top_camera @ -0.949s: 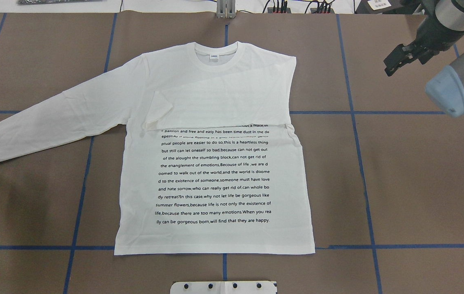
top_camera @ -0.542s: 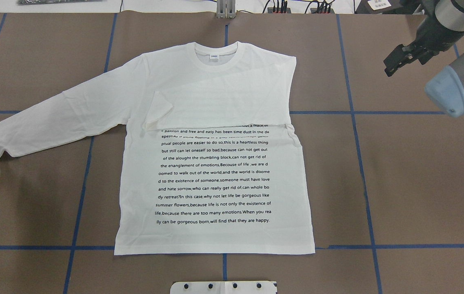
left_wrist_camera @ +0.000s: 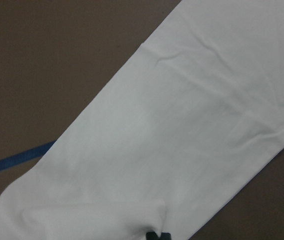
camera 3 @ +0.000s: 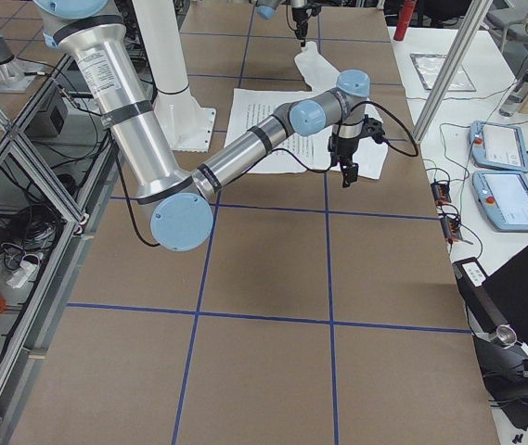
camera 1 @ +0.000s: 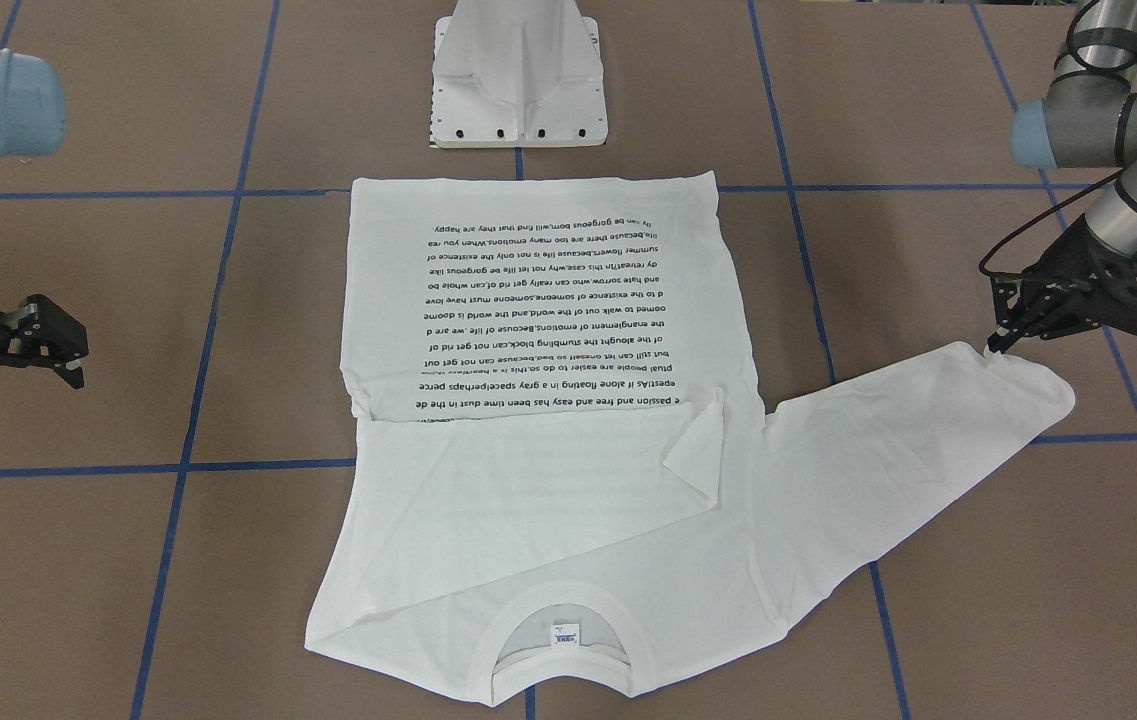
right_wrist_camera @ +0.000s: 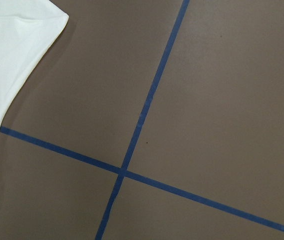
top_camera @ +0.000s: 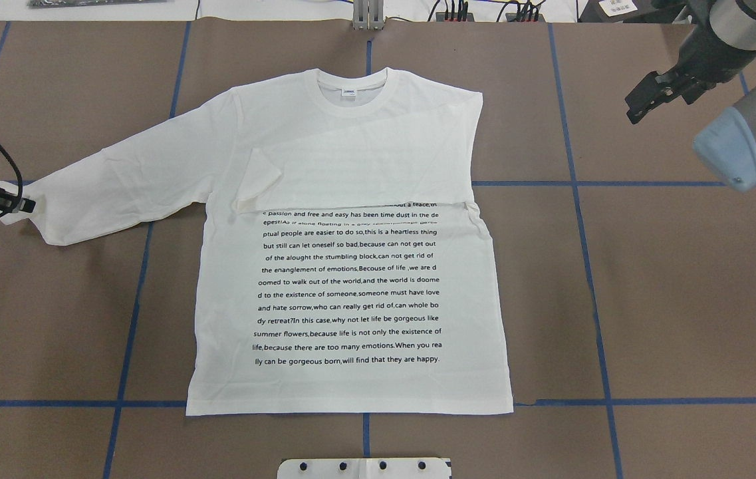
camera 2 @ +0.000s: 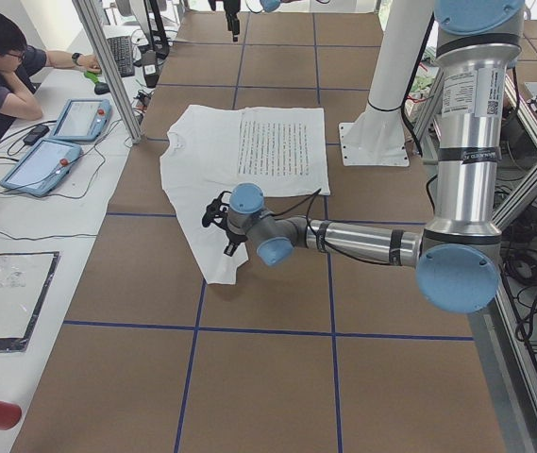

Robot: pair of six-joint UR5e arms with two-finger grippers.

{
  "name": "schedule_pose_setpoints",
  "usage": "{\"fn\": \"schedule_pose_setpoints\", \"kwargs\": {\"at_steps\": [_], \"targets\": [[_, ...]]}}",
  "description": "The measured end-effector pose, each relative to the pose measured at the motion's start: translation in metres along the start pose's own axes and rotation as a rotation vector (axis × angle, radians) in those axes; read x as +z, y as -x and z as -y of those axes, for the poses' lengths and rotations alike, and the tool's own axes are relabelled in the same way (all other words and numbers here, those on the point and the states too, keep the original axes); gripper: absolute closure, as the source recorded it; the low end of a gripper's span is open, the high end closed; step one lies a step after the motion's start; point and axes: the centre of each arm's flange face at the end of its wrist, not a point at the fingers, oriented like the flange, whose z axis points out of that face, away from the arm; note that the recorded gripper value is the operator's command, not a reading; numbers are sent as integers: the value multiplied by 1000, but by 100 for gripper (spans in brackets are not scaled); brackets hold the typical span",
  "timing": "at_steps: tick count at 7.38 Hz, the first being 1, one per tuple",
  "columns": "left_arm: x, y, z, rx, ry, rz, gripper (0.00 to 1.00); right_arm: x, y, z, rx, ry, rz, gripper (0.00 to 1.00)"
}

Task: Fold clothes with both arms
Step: 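Grasp the cuff of the sleeve nearest the left gripper, then carry the sleeve with the left gripper across the shirt and release it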

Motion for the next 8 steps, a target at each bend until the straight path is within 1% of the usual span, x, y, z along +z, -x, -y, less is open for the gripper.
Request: {"fn": "schedule_pose_setpoints", "kwargs": {"at_steps": [2, 3, 4, 5, 6, 8], "targets": [[-22, -63, 86, -41, 23, 12, 100, -1, 1, -1, 0, -1, 0, 0], [-34, -100, 126, -80, 33, 15, 100, -1, 1, -1, -1, -2, 0, 0], [-47, -139, 160, -142, 35, 9, 100, -1, 1, -1, -1, -2, 1, 0], [-52, -185, 184, -208, 38, -13, 100, -1, 1, -1, -1, -1, 1, 0], [-50, -236, 204, -278, 43, -46, 100, -1, 1, -1, 0, -1, 0, 0], [-31, -334, 236, -406, 75, -94, 100, 0, 0, -1, 0, 0, 0, 0]]}}
